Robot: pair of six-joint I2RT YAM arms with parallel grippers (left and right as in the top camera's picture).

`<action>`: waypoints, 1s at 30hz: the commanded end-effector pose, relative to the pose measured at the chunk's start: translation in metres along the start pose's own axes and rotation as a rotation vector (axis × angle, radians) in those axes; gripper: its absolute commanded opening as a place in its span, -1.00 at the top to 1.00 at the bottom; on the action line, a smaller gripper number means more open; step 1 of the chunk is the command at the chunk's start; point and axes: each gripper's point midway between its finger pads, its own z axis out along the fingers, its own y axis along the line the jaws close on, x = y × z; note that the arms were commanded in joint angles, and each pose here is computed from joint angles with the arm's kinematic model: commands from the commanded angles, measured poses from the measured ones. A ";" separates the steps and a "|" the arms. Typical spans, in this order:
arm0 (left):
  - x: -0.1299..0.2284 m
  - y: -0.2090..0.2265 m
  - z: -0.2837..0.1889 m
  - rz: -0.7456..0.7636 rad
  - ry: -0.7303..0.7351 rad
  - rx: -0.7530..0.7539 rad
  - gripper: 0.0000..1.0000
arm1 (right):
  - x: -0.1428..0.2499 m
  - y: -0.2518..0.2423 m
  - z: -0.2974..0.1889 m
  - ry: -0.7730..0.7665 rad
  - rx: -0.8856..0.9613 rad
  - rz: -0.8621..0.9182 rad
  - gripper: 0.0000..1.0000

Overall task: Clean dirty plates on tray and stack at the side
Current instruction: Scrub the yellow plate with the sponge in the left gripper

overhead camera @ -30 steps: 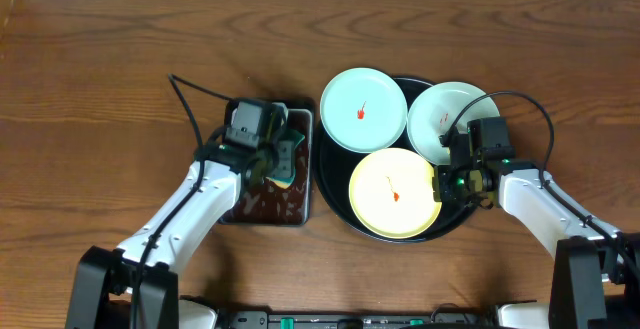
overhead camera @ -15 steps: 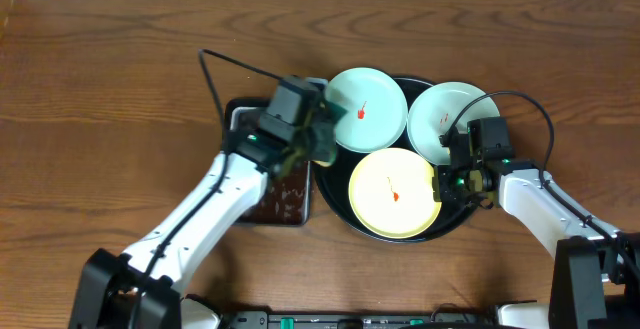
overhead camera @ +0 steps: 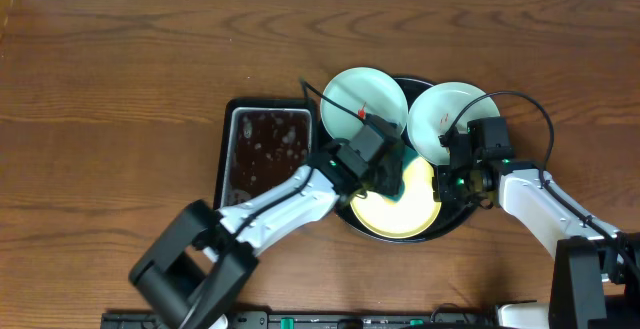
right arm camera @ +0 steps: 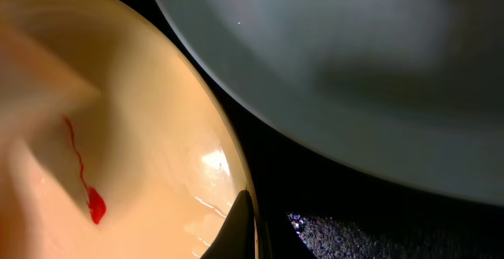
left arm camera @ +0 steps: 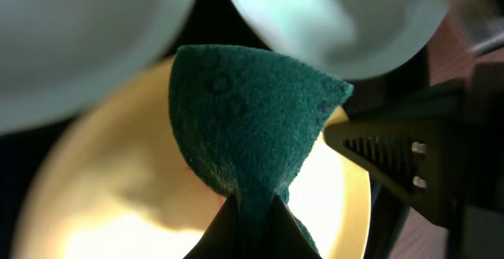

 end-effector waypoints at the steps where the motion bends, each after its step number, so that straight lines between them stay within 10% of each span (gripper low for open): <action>1: 0.007 -0.002 0.014 -0.072 0.029 -0.003 0.85 | -0.004 -0.002 0.001 -0.002 0.004 0.011 0.97; 12: 0.025 0.067 0.011 0.008 0.068 -0.327 0.85 | -0.004 -0.002 0.001 -0.002 0.004 0.011 0.98; 30: 0.012 0.006 0.011 0.041 -0.013 -0.132 0.85 | -0.003 -0.002 0.001 -0.001 0.004 0.012 0.98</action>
